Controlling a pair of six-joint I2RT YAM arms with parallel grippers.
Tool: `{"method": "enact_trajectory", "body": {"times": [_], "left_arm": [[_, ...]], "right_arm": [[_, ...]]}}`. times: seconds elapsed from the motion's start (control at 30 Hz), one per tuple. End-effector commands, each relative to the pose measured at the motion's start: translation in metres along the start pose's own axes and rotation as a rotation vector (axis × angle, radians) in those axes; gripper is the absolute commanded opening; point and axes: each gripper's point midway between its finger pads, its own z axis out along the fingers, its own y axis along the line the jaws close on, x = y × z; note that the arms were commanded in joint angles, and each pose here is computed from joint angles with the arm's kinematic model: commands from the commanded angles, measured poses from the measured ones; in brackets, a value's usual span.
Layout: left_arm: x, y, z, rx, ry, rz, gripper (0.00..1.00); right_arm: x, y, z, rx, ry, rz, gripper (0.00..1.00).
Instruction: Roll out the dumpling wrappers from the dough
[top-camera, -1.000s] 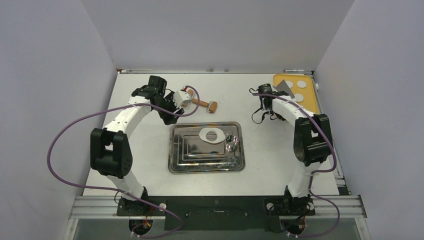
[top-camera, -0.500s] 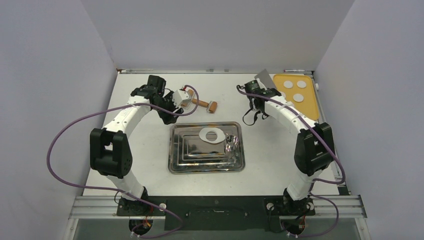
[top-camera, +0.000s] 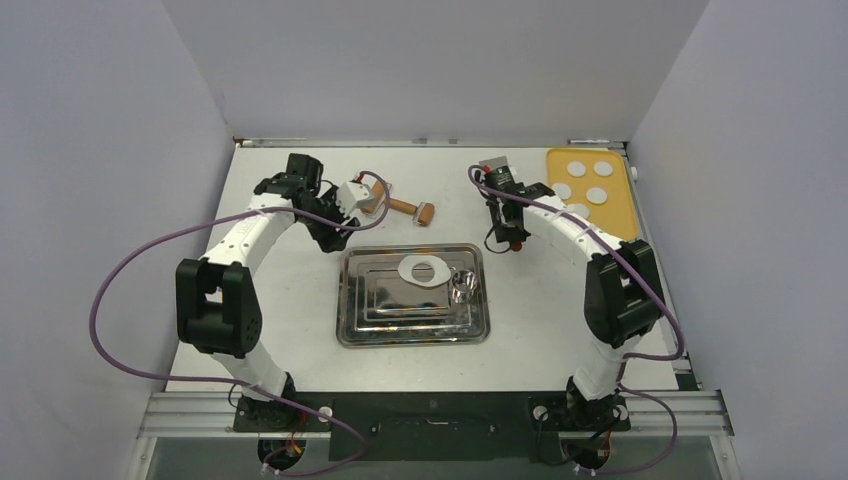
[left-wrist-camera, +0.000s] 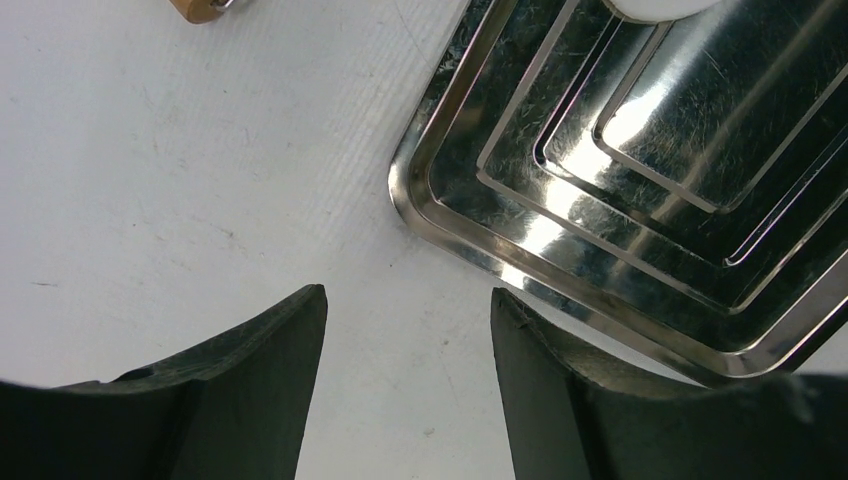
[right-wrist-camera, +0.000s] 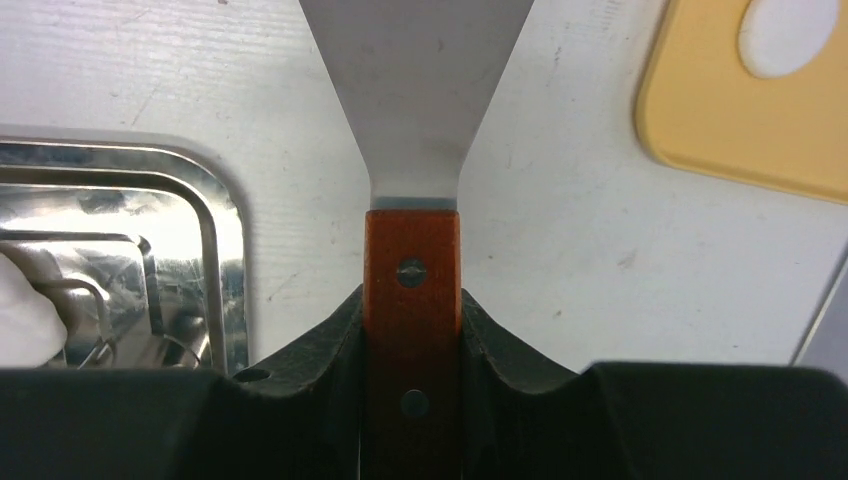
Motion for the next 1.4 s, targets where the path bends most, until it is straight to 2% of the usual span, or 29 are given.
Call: {"method": "enact_trajectory", "body": {"times": [0.0, 0.2, 0.4, 0.57, 0.6, 0.63, 0.67, 0.77, 0.83, 0.9, 0.93, 1.0, 1.07, 1.1, 1.17, 1.23, 1.37], "left_arm": [[0.001, -0.007, -0.016, 0.001, -0.041, -0.032, 0.58], [0.006, -0.009, -0.016, 0.008, -0.037, -0.054, 0.58], [0.004, -0.008, -0.017, 0.011, -0.037, -0.062, 0.58], [0.005, -0.006, -0.019, -0.001, -0.032, -0.060, 0.58], [0.004, -0.005, -0.020, -0.003, -0.034, -0.059, 0.58], [0.004, -0.005, -0.021, -0.007, -0.036, -0.059, 0.58], [0.003, -0.003, -0.023, -0.013, -0.039, -0.062, 0.59], [-0.010, 0.006, -0.034, -0.076, -0.109, -0.111, 0.65], [-0.016, 0.015, -0.042, -0.146, -0.187, -0.182, 0.74], [-0.022, 0.034, -0.053, -0.246, -0.286, -0.278, 0.80], [-0.021, 0.043, -0.058, -0.285, -0.331, -0.331, 0.96], [-0.023, 0.053, -0.068, -0.337, -0.435, -0.408, 0.96], [-0.026, 0.069, -0.082, -0.434, -0.555, -0.482, 0.96], [-0.019, 0.072, -0.083, -0.462, -0.576, -0.539, 0.96], [-0.009, 0.093, -0.092, -0.612, -0.642, -0.654, 0.96], [0.005, 0.100, -0.094, -0.700, -0.659, -0.751, 0.96], [0.028, 0.097, -0.092, -0.805, -0.714, -0.801, 0.96]], "right_arm": [[-0.012, 0.015, 0.021, -0.064, -0.017, 0.107, 0.09], [0.000, 0.012, 0.044, -0.101, 0.048, 0.174, 0.09], [0.009, 0.013, 0.059, -0.079, 0.097, 0.147, 0.21], [0.004, 0.005, 0.052, -0.052, 0.084, 0.135, 0.51], [-0.002, 0.003, 0.047, -0.053, 0.065, 0.137, 0.62], [-0.008, 0.002, 0.041, -0.058, 0.042, 0.137, 0.78], [-0.015, 0.001, 0.034, -0.061, 0.015, 0.138, 0.84], [-0.040, 0.001, 0.006, -0.088, -0.113, 0.107, 0.86], [-0.056, 0.001, -0.016, -0.121, -0.241, 0.107, 0.87], [-0.074, -0.004, -0.043, -0.184, -0.429, 0.147, 0.88], [-0.086, -0.009, -0.057, -0.218, -0.553, 0.178, 0.88], [-0.093, -0.025, -0.082, -0.294, -0.744, 0.245, 0.89], [-0.090, -0.053, -0.100, -0.323, -0.893, 0.340, 0.89], [-0.084, -0.067, -0.106, -0.318, -0.949, 0.381, 0.90], [-0.071, -0.095, -0.109, -0.254, -1.019, 0.439, 0.90], [-0.050, -0.121, -0.099, -0.131, -1.021, 0.478, 0.90], [0.001, -0.162, -0.077, 0.132, -0.982, 0.583, 0.88]]}}
